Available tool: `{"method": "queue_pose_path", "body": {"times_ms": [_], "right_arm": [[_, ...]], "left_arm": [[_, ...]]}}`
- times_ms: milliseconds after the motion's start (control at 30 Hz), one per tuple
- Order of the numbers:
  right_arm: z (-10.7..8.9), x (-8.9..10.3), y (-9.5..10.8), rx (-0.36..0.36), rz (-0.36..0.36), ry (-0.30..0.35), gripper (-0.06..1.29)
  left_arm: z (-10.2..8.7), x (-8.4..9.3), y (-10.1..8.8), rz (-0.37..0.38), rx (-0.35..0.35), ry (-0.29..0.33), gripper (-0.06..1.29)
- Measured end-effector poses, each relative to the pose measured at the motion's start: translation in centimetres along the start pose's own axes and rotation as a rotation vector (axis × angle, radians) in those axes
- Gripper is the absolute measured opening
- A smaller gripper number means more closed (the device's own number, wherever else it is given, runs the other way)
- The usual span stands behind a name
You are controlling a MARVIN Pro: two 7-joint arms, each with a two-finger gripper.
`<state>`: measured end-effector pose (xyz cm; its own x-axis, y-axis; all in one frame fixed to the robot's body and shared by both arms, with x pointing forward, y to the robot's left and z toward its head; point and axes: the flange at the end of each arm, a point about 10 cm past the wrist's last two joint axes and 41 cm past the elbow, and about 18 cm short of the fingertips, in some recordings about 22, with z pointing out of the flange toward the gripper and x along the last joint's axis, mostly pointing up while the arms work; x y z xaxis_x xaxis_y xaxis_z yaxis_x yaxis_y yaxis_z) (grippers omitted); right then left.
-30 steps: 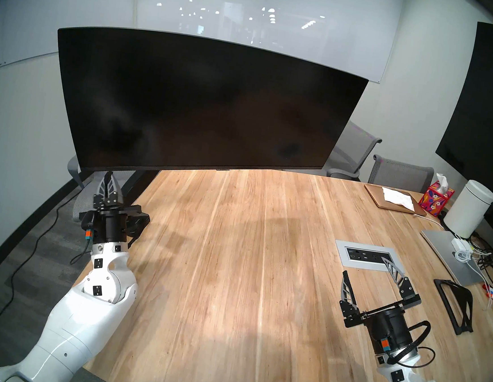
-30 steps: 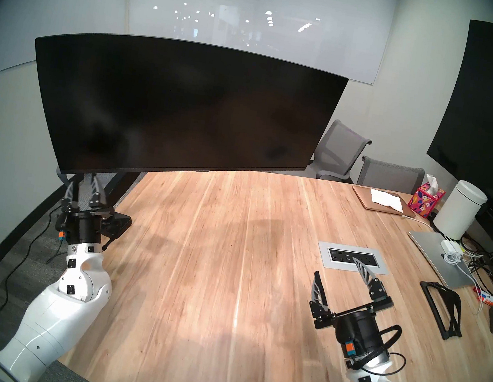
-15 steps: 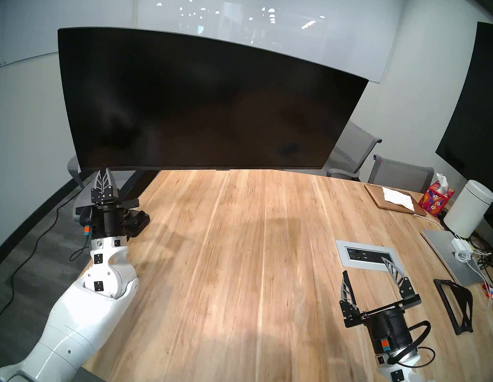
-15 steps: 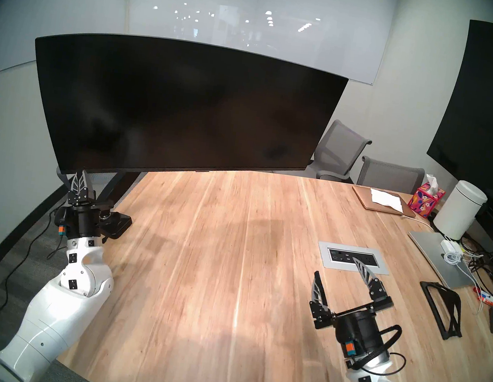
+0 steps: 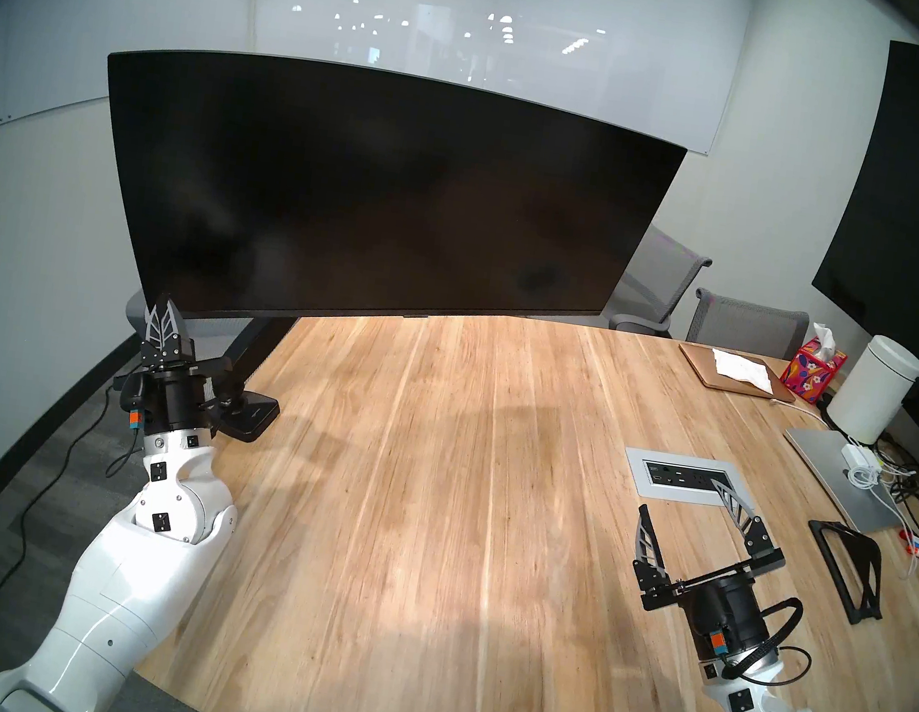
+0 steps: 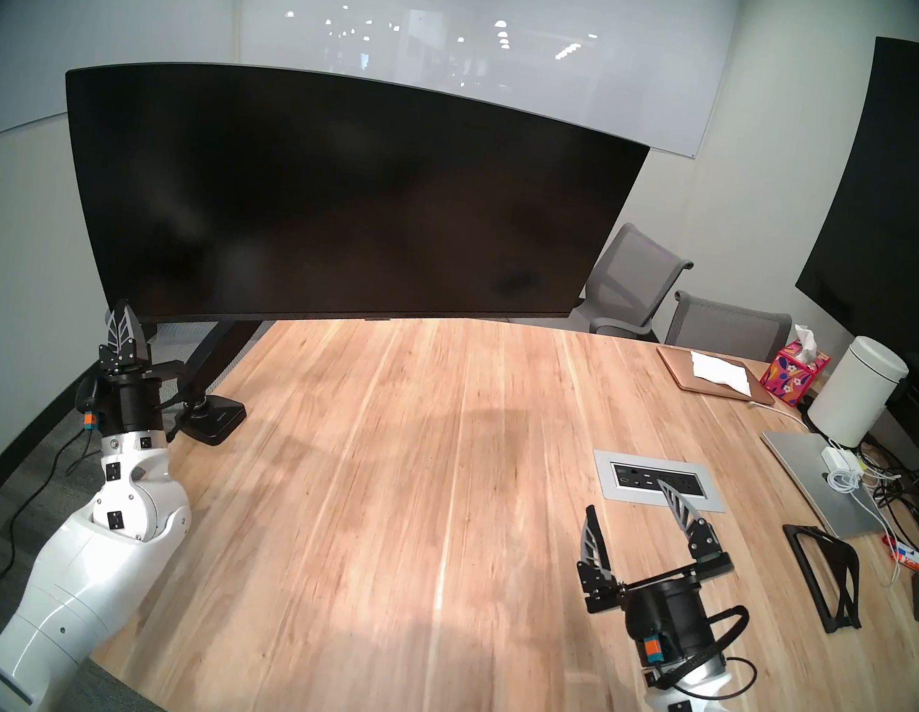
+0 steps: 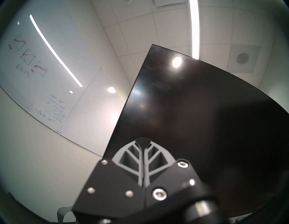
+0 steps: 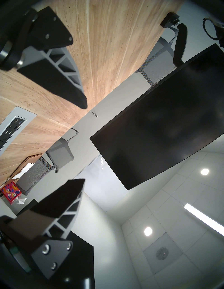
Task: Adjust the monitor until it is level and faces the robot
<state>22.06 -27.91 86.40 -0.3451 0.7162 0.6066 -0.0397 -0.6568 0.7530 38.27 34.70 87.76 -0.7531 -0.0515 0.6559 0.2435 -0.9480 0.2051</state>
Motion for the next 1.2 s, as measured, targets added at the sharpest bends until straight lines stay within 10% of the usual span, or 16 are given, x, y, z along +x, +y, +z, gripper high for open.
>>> {"method": "queue_pose_path", "body": {"times_ms": [1200], "right_arm": [[0.0, 0.0, 0.0, 0.000, 0.000, 0.000, 1.23]], "left_arm": [[2.8, -2.7, -1.4, 0.028, -0.046, -0.006, -0.02]]}}
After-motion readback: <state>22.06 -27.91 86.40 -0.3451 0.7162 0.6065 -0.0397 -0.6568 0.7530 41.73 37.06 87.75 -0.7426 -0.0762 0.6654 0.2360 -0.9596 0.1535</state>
